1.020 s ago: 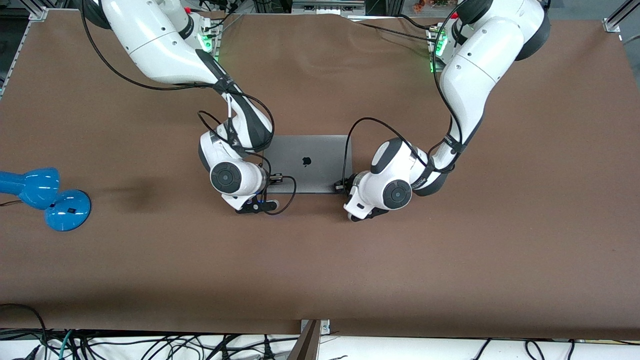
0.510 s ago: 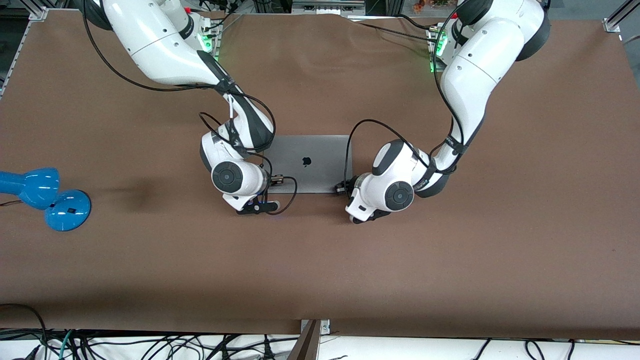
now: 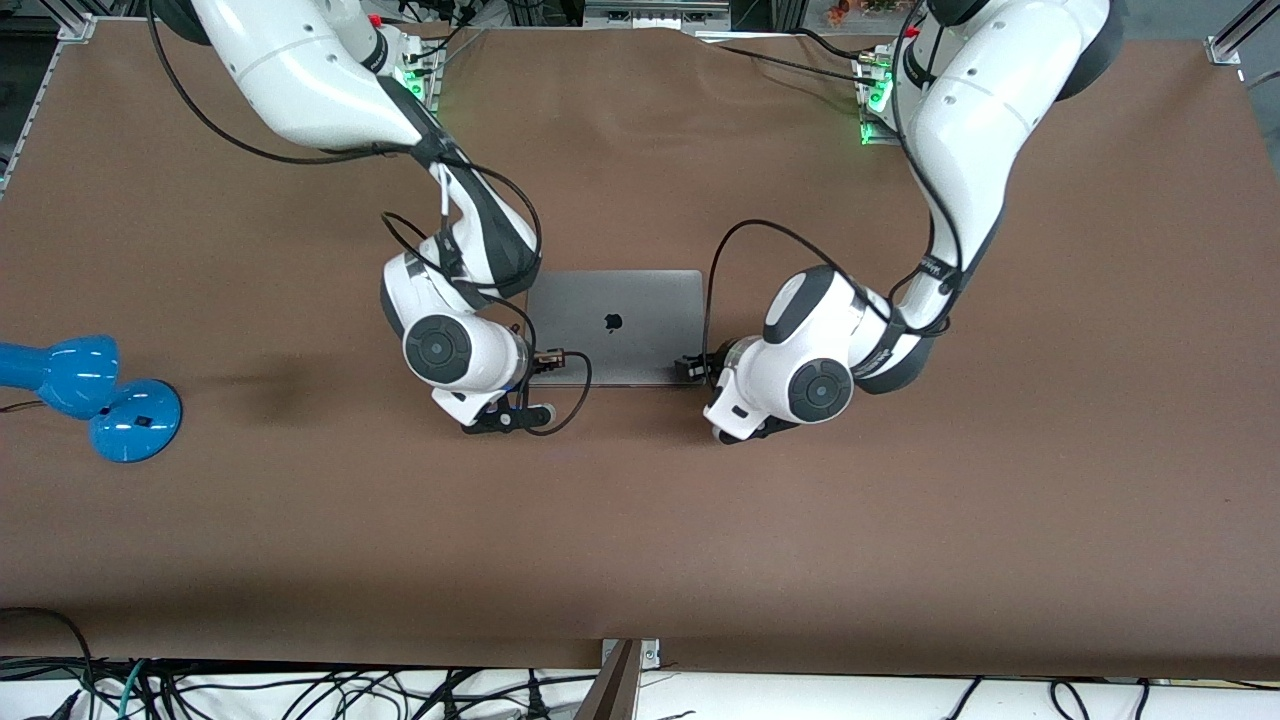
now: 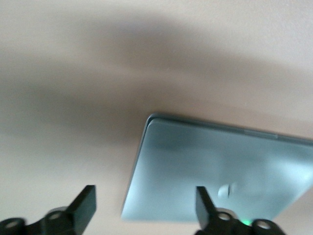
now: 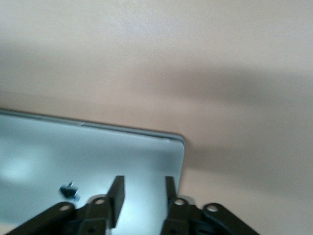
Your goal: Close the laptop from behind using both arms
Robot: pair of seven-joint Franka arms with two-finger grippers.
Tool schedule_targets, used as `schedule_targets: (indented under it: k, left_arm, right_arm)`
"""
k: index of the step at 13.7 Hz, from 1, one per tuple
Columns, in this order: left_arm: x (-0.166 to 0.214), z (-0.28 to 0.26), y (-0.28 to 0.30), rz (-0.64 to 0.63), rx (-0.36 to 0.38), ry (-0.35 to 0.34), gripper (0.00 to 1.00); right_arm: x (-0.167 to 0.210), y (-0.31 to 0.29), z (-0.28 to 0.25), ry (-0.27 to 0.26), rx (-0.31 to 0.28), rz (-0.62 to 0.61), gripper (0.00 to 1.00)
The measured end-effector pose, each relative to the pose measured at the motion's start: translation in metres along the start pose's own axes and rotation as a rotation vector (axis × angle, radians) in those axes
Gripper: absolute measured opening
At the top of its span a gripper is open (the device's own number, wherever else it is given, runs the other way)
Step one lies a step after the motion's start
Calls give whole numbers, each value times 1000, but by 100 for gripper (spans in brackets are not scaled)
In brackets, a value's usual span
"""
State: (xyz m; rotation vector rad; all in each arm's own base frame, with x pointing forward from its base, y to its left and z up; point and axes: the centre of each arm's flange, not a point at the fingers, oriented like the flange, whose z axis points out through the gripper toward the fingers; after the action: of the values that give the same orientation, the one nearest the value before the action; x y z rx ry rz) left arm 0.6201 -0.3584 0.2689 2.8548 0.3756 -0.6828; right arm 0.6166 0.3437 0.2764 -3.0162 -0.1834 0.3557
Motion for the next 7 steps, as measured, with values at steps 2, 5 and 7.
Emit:
schedule_targets:
  k: [2,5,7]
  left_arm:
    - [-22,-45,-9,19,64,28,100]
    - [-68,-111,-16,46,117,117,100]
    - [-99,-140,-27,73,150,178,100]
  right_arm:
    - [-4,13,-41,3,-7,17,69]
    - [1,75,-94,26,2,93,99]
    - [0,117,-128,50,8,145,100]
